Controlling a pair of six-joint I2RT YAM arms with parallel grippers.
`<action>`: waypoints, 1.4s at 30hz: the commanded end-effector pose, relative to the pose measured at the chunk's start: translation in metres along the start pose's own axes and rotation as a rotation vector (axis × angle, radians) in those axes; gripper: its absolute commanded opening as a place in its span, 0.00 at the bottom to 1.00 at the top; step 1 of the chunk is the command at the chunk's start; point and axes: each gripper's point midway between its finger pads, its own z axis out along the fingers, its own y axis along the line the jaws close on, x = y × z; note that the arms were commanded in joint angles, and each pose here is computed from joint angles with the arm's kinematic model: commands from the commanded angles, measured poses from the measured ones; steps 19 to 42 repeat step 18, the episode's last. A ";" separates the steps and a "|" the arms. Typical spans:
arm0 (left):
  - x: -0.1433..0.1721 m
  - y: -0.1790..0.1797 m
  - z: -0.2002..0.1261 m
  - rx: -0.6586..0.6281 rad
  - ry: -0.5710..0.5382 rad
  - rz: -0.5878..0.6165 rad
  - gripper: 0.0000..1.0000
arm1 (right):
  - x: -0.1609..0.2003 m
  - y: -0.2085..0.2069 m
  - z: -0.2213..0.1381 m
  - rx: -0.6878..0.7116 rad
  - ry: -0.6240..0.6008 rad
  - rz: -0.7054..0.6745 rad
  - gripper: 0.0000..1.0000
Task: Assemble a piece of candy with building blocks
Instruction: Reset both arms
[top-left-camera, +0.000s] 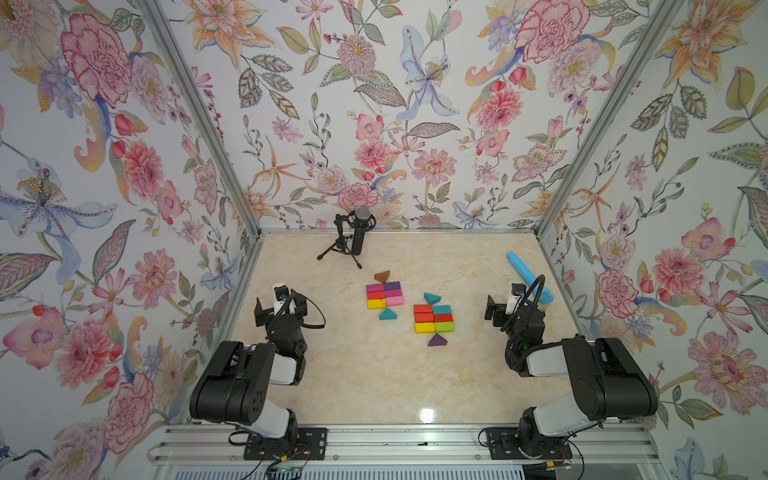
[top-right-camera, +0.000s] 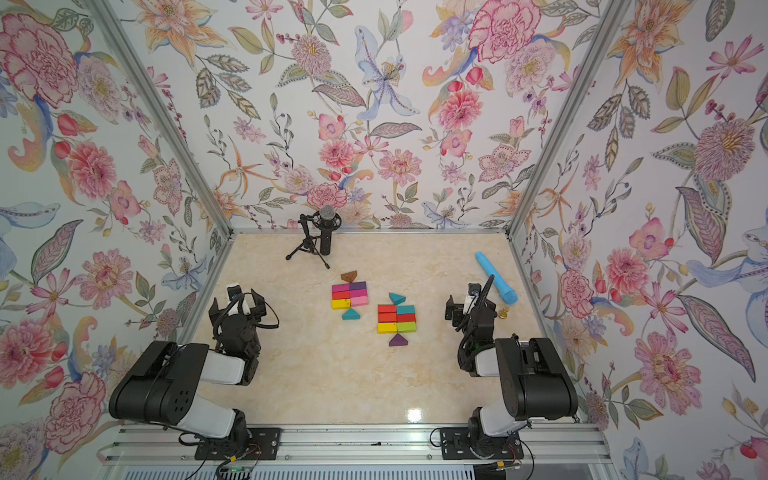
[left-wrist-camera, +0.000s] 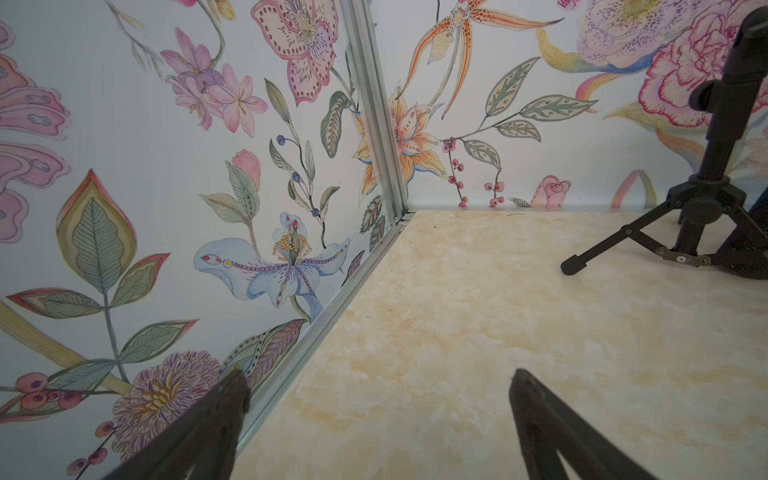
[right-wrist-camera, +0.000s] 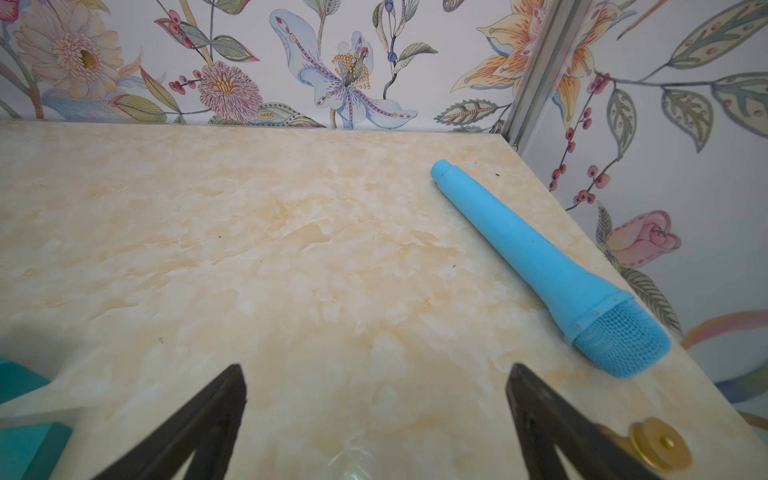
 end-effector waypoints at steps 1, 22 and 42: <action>-0.005 -0.012 0.000 0.095 -0.022 -0.047 0.99 | -0.014 -0.014 0.004 0.078 -0.046 0.023 1.00; -0.012 -0.012 -0.004 0.078 -0.064 -0.037 0.99 | -0.012 -0.009 0.006 0.018 -0.033 0.023 1.00; -0.012 -0.012 -0.004 0.078 -0.064 -0.037 0.99 | -0.012 -0.009 0.006 0.018 -0.033 0.023 1.00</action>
